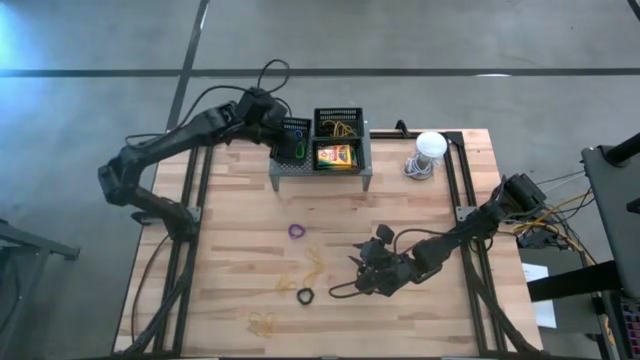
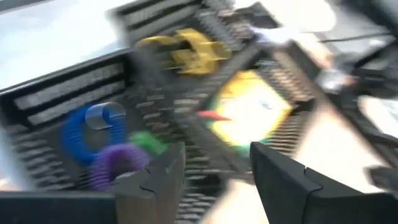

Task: Pick & Place Office Desk Supplies
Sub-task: Put the yellow rubber band into the top black bin on the shelf

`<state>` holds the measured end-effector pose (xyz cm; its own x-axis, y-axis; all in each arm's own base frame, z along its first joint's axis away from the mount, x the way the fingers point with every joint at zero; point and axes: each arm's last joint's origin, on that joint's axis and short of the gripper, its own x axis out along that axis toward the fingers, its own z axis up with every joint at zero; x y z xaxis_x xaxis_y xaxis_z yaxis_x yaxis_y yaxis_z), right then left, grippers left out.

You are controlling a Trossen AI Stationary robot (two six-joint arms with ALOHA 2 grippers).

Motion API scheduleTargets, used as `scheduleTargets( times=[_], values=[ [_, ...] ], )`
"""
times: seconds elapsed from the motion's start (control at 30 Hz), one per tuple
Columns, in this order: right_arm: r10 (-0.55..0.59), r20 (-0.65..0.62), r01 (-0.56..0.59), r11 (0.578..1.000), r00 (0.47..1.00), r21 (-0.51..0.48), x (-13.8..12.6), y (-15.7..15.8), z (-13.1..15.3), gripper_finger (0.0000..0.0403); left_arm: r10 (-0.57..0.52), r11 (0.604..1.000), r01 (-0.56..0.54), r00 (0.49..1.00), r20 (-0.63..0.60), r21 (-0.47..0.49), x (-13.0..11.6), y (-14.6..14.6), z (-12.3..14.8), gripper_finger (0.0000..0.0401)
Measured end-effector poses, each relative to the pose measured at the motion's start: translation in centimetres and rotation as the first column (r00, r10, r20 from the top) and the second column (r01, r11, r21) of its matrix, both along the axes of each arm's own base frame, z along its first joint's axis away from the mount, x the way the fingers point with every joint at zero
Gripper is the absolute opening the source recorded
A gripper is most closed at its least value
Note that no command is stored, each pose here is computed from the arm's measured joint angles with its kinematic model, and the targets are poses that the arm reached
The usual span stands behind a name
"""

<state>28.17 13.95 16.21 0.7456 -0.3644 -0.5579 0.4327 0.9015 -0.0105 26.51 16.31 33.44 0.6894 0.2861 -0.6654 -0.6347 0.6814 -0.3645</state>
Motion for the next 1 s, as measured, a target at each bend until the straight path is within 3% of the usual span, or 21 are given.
scheduleTargets(
  times=[0.2, 0.3, 0.43, 0.6, 0.73, 0.87, 1.0],
  values=[
    [-0.002, 0.005, 0.002, 1.000, 1.000, 0.004, 0.0, 0.0, 0.0, 0.0155, -0.251, 0.968, 0.248, 0.966, 0.061, 0.045, 2.2, -4.8, 3.3, 0.0175],
    [-0.009, 0.020, 0.009, 1.000, 1.000, 0.020, 0.1, 0.1, 0.1, 0.0155, -0.385, 0.920, 0.382, 0.923, 0.016, 0.093, 3.4, -9.6, 3.8, 0.0166],
    [-0.011, 0.056, 0.009, 0.999, 0.998, 0.042, 0.4, 0.2, 0.3, 0.0150, -0.487, 0.846, 0.499, 0.867, -0.110, 0.188, 4.1, -17.3, 2.6, 0.0158],
    [-0.003, 0.070, 0.000, 0.999, 0.998, 0.041, 0.8, 0.4, -0.3, 0.0145, -0.474, 0.731, 0.548, 0.836, -0.275, 0.407, 2.0, -26.9, -1.5, 0.0157],
    [0.002, 0.065, -0.005, 0.999, 0.998, 0.032, 1.2, 0.6, -1.1, 0.0144, -0.474, 0.668, 0.536, 0.841, -0.261, 0.516, -1.4, -32.6, -6.2, 0.0157],
    [0.023, 0.065, -0.023, 1.000, 0.998, 0.007, 1.5, 0.7, -1.6, 0.0143, -0.567, 0.664, 0.560, 0.809, -0.154, 0.495, -4.6, -35.6, -11.1, 0.0157],
    [0.030, 0.081, -0.030, 1.000, 0.996, 0.000, 1.9, 0.6, -1.6, 0.0141, -0.595, 0.725, 0.536, 0.803, 0.002, 0.432, -6.6, -36.6, -14.7, 0.0157]
  ],
)
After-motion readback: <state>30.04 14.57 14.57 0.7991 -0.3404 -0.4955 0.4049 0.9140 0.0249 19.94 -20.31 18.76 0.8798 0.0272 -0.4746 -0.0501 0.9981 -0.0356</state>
